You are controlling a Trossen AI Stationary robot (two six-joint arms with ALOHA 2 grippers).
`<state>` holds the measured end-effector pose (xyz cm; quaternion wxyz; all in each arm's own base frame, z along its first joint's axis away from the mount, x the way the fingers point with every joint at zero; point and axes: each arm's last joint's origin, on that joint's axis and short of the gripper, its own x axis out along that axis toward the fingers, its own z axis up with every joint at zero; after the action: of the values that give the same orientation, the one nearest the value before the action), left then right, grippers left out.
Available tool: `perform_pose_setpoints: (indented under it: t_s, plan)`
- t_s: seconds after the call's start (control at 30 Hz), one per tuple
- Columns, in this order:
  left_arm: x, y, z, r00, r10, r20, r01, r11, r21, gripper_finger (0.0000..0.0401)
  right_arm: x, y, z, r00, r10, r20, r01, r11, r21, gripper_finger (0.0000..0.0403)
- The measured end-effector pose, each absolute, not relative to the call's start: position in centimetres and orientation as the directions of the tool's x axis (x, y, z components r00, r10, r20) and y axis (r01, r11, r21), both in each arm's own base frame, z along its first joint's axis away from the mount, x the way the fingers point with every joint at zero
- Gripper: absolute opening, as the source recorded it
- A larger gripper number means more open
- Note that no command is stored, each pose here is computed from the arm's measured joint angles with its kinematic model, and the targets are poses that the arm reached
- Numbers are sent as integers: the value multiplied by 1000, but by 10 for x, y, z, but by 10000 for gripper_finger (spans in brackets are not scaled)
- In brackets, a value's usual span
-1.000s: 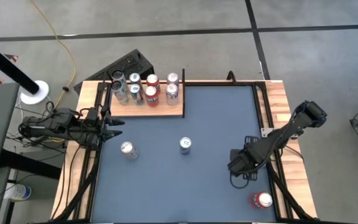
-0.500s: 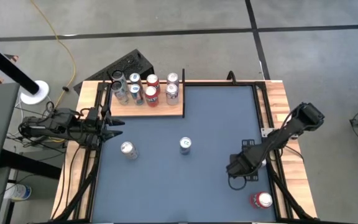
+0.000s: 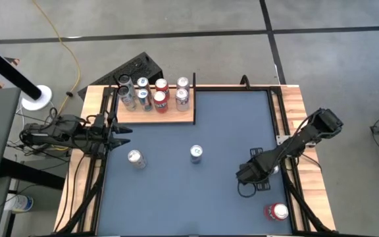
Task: Place canned beverage on shelf
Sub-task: Put the white pink soda can on the shelf aligned with the other white pink soda cans
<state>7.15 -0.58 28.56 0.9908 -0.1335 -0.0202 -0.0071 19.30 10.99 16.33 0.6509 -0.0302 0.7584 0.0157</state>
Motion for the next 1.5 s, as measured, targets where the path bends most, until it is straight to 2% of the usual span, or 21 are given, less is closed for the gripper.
perform_pose_setpoints:
  t_s: [0.13, 0.2, 0.33, 0.6, 0.83, 1.0, 1.1, 1.17, 1.23, 1.33, 1.5]
  plan:
    - [72, -6, 283, 1000, -9, 17, 13, 965, -262, 191, 213, 113, 175, -86, 13, -996, -44, 999, 17, 184]
    - [72, -6, 283, 1000, -9, 11, 11, 965, -262, 191, 226, 116, 183, -60, 26, -998, -32, 999, 28, 168]
    - [72, -6, 282, 1000, -12, 5, 12, 963, -269, 191, 257, 124, 200, -18, 10, -1000, -74, 997, 12, 168]
    - [72, -6, 281, 1000, -18, -1, 17, 954, -299, 191, 326, 151, 237, -28, -208, -978, -263, 945, -194, 195]
    - [71, -6, 276, 998, -18, -56, -2, 940, -342, 191, 379, 182, 256, 113, -301, -947, -430, 845, -319, 190]
    - [71, -6, 275, 998, -18, -66, -9, 922, -388, 191, 413, 199, 256, 300, -430, -851, -541, 659, -524, 193]
    - [71, -6, 275, 997, -18, -69, -16, 887, -461, 191, 428, 205, 242, 423, -538, -729, -597, 440, -671, 193]
    - [72, -6, 275, 997, -18, -70, -22, 855, -519, 191, 435, 210, 233, 478, -600, -641, -639, 263, -723, 194]
    - [73, -6, 275, 997, -19, -72, -25, 833, -552, 191, 443, 212, 231, 530, -653, -540, -623, 132, -771, 194]
    - [74, -7, 275, 996, -33, -79, -18, 824, -566, 191, 455, 218, 233, 599, -654, -461, -583, 37, -811, 193]
    - [79, -7, 273, 994, -12, -112, -57, 805, -591, 191, 471, 222, 238, 674, -618, -404, -574, -94, -814, 196]
